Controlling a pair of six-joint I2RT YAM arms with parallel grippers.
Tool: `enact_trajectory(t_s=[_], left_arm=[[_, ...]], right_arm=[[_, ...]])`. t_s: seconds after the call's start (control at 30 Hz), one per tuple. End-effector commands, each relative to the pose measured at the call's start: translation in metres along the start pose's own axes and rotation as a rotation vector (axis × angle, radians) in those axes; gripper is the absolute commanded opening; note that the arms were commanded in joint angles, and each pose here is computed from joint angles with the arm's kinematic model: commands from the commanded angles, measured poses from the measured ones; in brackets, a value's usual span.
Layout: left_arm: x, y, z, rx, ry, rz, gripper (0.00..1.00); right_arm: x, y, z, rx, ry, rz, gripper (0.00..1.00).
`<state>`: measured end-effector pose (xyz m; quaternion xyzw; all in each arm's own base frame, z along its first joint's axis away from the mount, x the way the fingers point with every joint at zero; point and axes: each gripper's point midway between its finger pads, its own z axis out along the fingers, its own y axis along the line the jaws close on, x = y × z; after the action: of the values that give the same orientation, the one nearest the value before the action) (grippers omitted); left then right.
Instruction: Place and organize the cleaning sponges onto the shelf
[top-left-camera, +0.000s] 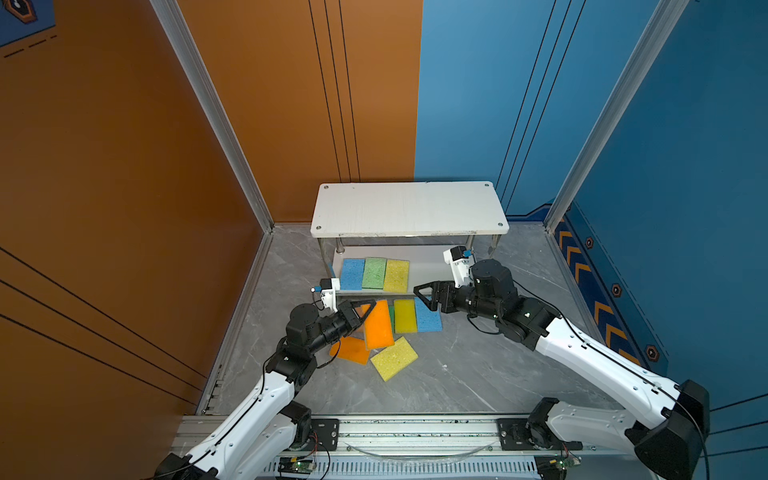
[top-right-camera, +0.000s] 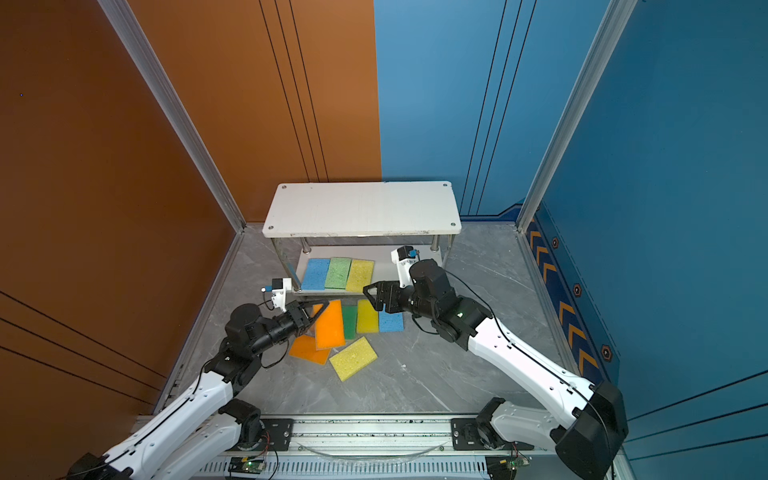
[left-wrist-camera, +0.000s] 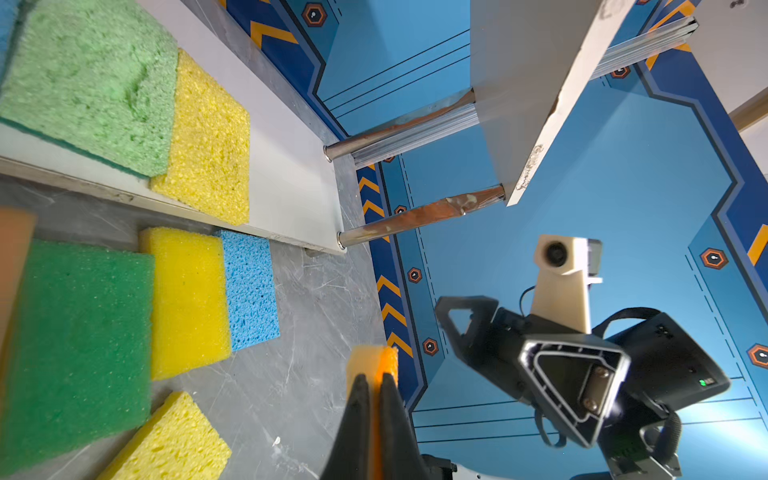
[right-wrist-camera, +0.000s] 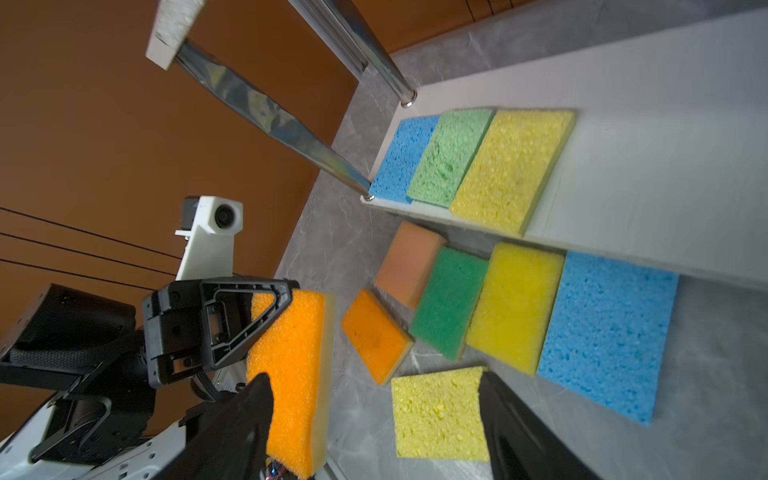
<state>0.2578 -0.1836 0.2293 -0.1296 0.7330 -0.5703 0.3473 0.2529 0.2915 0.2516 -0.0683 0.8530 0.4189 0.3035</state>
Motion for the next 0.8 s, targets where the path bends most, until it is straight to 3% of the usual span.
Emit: enact_trajectory(t_s=[0.0, 0.37, 0.77], left_arm=[[-0.004, 0.001, 0.0, -0.006, -0.035, 0.025, 0.04], [0.0, -0.003, 0.0, 0.006, -0.03, 0.028, 0.04], [0.0, -0.004, 0.001, 0.009, -0.021, 0.019, 0.04]], right_arm=[[0.017, 0.013, 0.003, -0.063, 0.059, 0.151, 0.74], [0.062, 0.04, 0.029, -0.119, 0.172, 0.098, 0.52], [0.083, 0.046, 0.044, -0.105, 0.241, 0.055, 0.46]])
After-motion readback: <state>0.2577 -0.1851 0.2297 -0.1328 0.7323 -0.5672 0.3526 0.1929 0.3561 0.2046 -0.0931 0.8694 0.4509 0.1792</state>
